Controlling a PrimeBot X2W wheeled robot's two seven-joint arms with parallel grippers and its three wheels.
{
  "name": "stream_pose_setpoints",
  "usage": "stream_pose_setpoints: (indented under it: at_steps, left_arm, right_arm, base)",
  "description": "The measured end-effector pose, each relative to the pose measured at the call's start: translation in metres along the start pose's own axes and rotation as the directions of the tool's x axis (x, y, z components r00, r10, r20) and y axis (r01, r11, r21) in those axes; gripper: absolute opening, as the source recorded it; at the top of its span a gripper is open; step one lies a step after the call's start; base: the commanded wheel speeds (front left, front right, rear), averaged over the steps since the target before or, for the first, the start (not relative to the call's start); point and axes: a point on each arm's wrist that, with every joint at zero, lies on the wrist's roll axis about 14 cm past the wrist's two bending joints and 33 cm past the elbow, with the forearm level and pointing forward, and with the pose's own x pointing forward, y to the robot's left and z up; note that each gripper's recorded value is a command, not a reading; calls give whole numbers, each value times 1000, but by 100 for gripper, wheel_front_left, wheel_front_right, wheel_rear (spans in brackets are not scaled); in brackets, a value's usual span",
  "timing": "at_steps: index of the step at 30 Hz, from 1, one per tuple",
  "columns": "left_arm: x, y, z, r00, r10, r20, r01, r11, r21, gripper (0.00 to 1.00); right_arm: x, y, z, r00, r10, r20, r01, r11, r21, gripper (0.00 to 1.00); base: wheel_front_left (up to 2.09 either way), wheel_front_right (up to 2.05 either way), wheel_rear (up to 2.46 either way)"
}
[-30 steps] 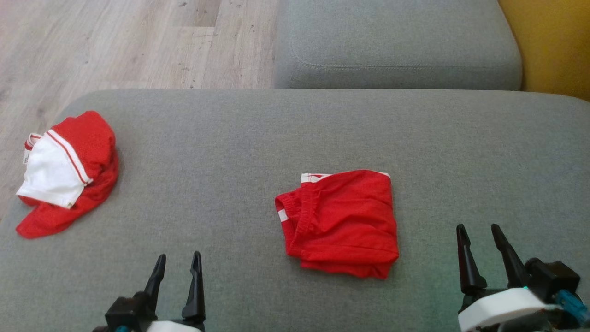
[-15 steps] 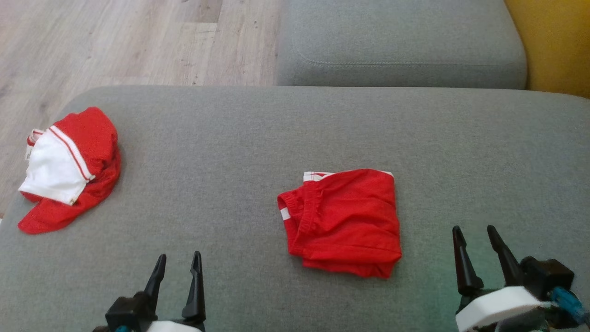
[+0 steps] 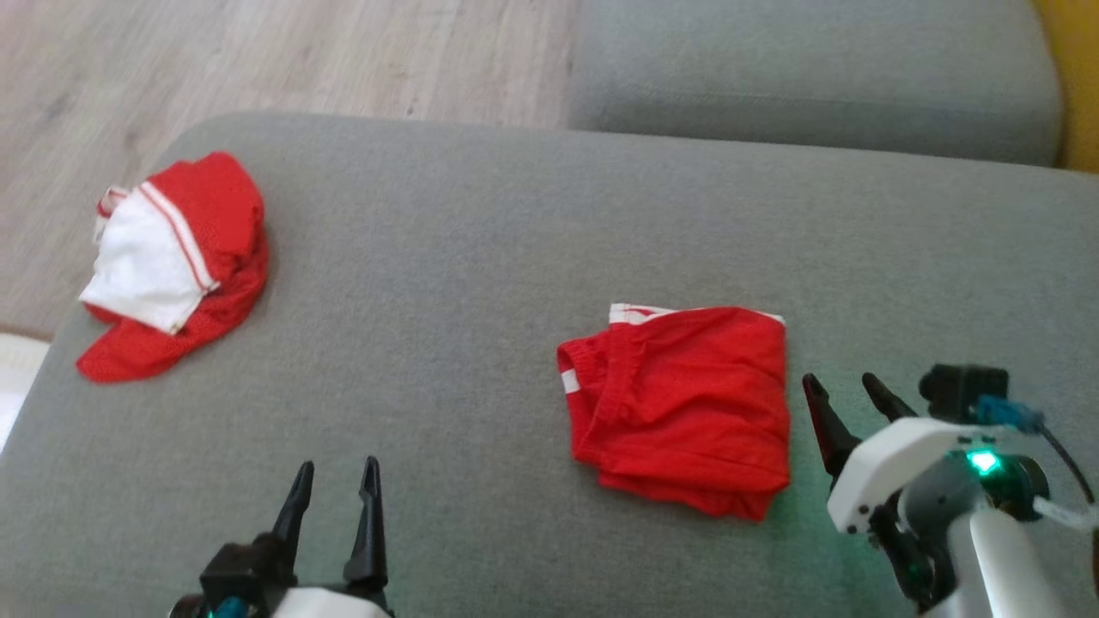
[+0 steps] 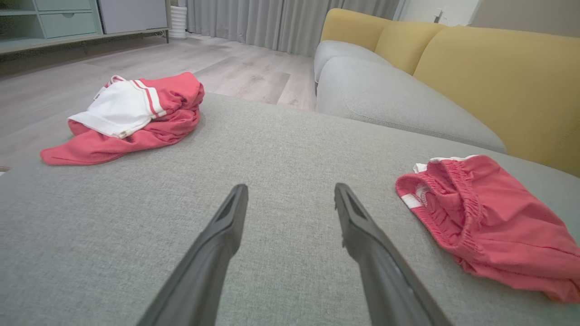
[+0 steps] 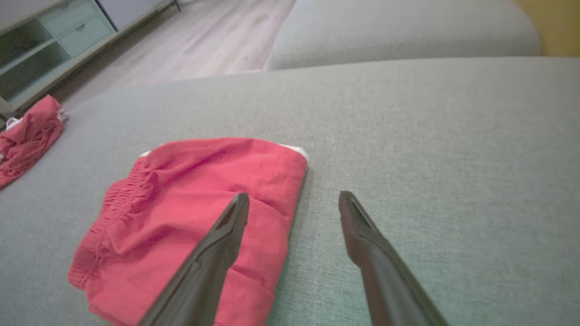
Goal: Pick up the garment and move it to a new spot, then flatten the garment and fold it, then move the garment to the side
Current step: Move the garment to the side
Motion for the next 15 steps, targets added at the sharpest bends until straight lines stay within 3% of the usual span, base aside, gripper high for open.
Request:
stream_pose_setpoints:
  at_steps: [15]
  left_arm:
    - [-1,21,-4,996,89,-13,-89,996,-21,100]
  right_arm:
    - [58,11,-52,945,45,-324,-35,999,38,100]
  base:
    - [0,0,0]
